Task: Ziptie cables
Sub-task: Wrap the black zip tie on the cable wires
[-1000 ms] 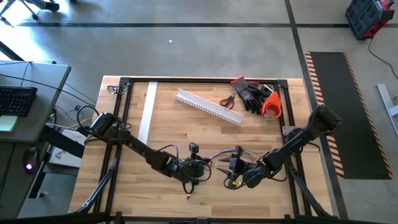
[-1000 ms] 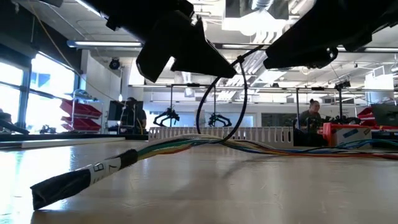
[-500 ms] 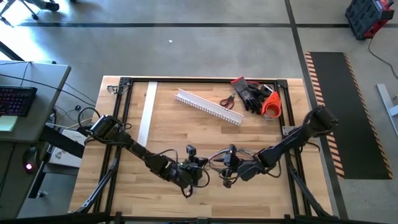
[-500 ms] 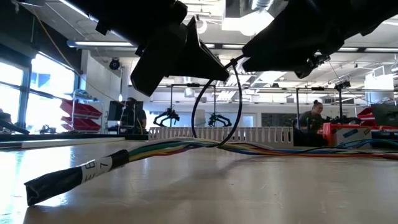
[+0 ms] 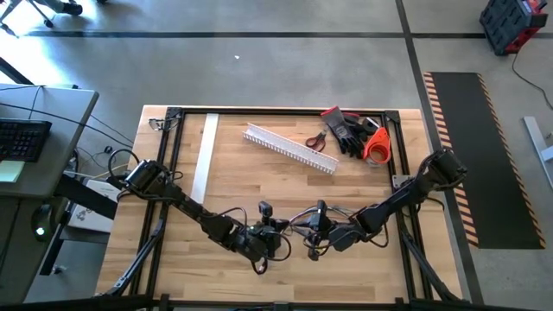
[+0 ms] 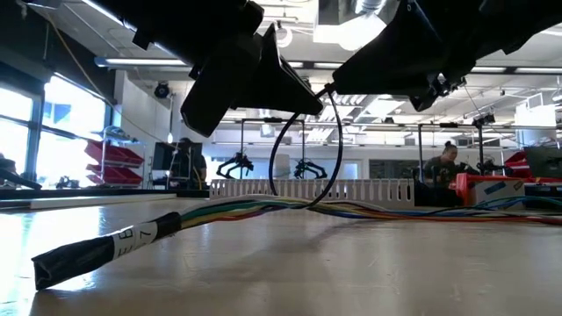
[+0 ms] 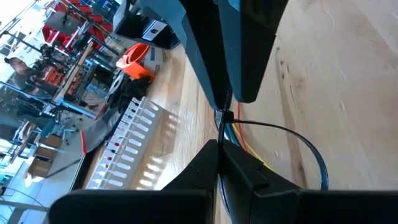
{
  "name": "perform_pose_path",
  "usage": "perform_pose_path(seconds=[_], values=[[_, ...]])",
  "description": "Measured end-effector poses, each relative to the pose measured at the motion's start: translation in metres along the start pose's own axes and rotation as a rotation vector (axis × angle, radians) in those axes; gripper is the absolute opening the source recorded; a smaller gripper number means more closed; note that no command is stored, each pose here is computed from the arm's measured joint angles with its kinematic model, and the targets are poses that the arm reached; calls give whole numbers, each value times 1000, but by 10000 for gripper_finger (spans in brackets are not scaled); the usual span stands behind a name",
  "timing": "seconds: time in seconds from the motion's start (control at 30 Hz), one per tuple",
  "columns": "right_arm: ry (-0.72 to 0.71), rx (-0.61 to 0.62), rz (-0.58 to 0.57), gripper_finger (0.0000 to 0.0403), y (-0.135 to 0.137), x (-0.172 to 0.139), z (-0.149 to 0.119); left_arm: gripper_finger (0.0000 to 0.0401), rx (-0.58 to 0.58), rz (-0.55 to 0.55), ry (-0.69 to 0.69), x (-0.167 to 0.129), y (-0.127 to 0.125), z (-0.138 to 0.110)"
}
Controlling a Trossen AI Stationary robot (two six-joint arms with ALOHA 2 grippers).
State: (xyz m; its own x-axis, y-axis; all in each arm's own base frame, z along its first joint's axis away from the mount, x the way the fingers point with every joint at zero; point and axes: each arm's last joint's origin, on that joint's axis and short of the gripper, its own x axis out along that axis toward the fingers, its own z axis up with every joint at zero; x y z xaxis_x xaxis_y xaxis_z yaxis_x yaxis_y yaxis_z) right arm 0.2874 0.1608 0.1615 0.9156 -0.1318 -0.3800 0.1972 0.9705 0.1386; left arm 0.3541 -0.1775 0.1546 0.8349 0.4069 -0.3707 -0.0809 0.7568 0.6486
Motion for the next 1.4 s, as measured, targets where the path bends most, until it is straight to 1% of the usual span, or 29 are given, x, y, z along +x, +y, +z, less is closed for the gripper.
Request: perform_pose_path(seconds=[0.2,0.3,0.4,0.5,0.57,0.7,0.8,0.93,1.0,1.2,1.3,1.4], values=[[7,-10,-14,6,-1,0,-1,0,-2,-4,-2,-2,-1,0],[15,-24,-41,3,0,-2,-4,3,-15,-6,-3,-1,-1,0],[58,-64,-53,1,0,-5,-11,22,-23,-41,-13,-1,-2,1],[98,-118,-76,0,1,-9,-18,54,-59,-110,-33,1,-2,1],[116,-177,-78,0,2,-10,-23,76,-103,-180,-41,5,-1,1],[121,-356,-45,0,11,-7,-37,115,-212,-280,-51,17,8,-1],[85,-482,-22,0,18,-4,-43,134,-261,-334,-69,24,14,-1],[28,-628,-22,0,22,-5,-41,149,-290,-418,-97,32,21,-1],[23,-700,-21,0,23,-5,-40,152,-315,-469,-99,34,23,-2],[-9,-851,-69,0,27,-10,-38,144,-387,-613,-107,43,30,-5],[-22,-907,-72,0,29,-12,-38,131,-393,-646,-112,45,33,-6],[-22,-932,-71,0,30,-13,-38,114,-401,-664,-132,47,35,-5]])
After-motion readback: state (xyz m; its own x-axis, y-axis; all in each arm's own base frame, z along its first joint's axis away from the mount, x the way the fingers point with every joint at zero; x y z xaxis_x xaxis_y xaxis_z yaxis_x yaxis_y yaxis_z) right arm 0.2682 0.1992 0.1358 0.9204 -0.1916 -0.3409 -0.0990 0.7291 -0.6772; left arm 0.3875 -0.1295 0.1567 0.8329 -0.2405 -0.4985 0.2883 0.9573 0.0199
